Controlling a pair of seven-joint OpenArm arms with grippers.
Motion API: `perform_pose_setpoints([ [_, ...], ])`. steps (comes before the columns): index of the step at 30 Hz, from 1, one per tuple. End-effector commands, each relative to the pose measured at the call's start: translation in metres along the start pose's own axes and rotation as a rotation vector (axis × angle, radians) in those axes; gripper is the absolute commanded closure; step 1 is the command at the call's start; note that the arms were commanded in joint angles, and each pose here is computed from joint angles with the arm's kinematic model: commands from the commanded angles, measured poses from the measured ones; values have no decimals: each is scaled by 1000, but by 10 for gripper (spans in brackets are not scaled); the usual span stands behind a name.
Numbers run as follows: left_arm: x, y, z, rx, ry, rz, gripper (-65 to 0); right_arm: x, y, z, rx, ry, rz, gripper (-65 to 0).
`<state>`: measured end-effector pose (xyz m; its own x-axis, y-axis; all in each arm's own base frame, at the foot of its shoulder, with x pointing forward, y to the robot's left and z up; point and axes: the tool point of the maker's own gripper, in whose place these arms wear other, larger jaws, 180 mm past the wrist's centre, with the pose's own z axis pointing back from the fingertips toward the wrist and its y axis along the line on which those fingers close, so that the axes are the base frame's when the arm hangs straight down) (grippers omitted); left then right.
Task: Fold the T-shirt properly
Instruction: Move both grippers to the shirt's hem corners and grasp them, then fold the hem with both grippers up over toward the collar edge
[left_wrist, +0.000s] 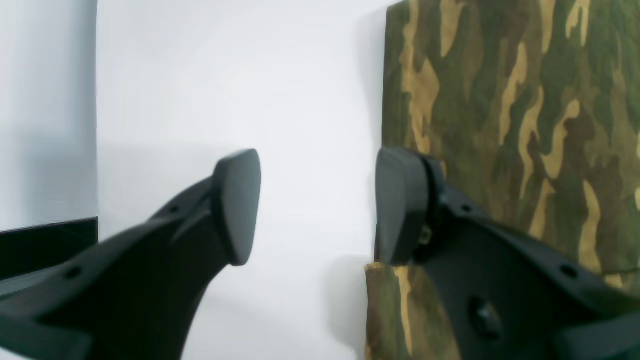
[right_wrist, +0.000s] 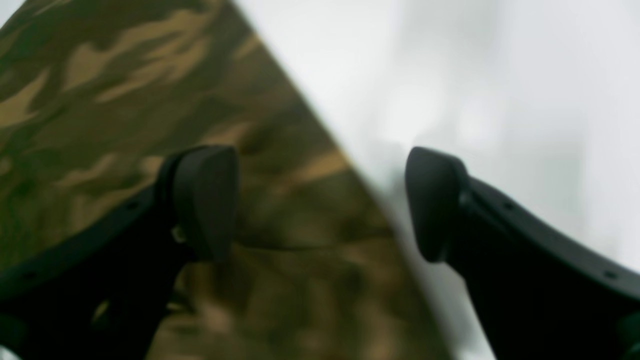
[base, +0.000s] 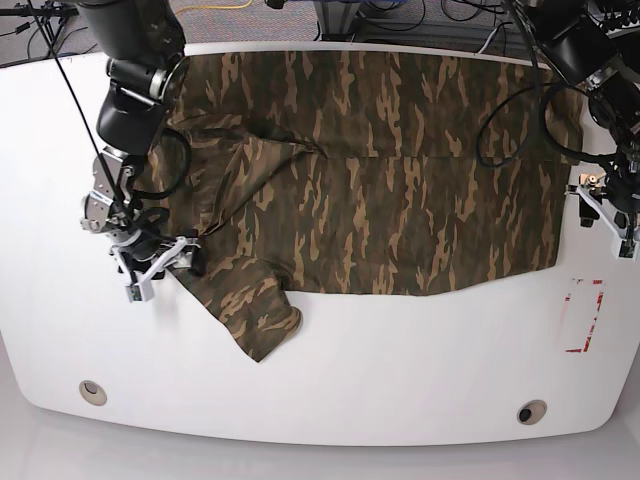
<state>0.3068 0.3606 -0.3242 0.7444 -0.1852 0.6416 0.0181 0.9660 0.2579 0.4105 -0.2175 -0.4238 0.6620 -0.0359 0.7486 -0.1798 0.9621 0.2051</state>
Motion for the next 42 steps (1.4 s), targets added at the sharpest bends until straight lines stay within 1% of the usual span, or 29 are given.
perform_pose_setpoints([
  [1, 16, 2, -3, -8, -62, -5, -346, -13, 14, -2, 21, 59, 23, -490],
  [8, 21, -7, -21, -61, -63, 1, -346, -10, 16, -1, 22, 50, 26, -484],
  [11, 17, -10, -29, -80, -48, 23, -346, -9, 16, -1, 21, 49, 27, -436],
  [13, 21, -11, -35, -97, -59, 45, -349, -8, 16, -1, 20, 49, 32, -355],
  [14, 21, -13, -39, -108, -63, 58, -349, -8, 15, -1, 19, 50, 34, -300],
  [15, 23, -13, -41, -113, -70, 66, -349, -7, 15, -1, 17, 49, 36, -260],
  [16, 24, -15, -44, -123, -77, 78, -350, -6, 15, -1, 17, 48, 38, -198],
  [17, 25, -15, -46, -126, -82, 83, -350, -4, 15, -1, 17, 44, 39, -170],
  [18, 27, -17, -50, -138, -94, 99, -350, 0, 13, -1, 15, 38, 42, -103],
  [20, 31, -17, -55, -143, -104, 130, -350, 2, 8, 2, 5, 41, 51, -30],
  [21, 34, -16, -59, -138, -110, 159, -351, 3, 6, 2, 1, 40, 53, -8],
  [27, 46, -10, -76, -116, -134, 290, -356, 4, 3, 3, -3, 41, 56, 0],
  [28, 47, -9, -82, -112, -137, 327, -374, 4, 3, 4, -5, 41, 56, 0],
  [32, 51, -10, -95, -108, -129, 411, -457, 4, 3, 4, -5, 42, 57, 0],
  [34, 51, -14, -100, -124, -117, 433, -492, 3, 3, 4, -5, 43, 57, 0],
  [35, 51, -16, -101, -134, -112, 435, -497, 3, 3, 4, -5, 43, 57, 0],
  [40, 52, -27, -108, -176, -95, 448, -499, 1, 3, 4, -5, 46, 56, 0],
  [42, 50, -37, -112, -211, -81, 444, -499, 1, 3, 4, -5, 46, 56, 0],
])
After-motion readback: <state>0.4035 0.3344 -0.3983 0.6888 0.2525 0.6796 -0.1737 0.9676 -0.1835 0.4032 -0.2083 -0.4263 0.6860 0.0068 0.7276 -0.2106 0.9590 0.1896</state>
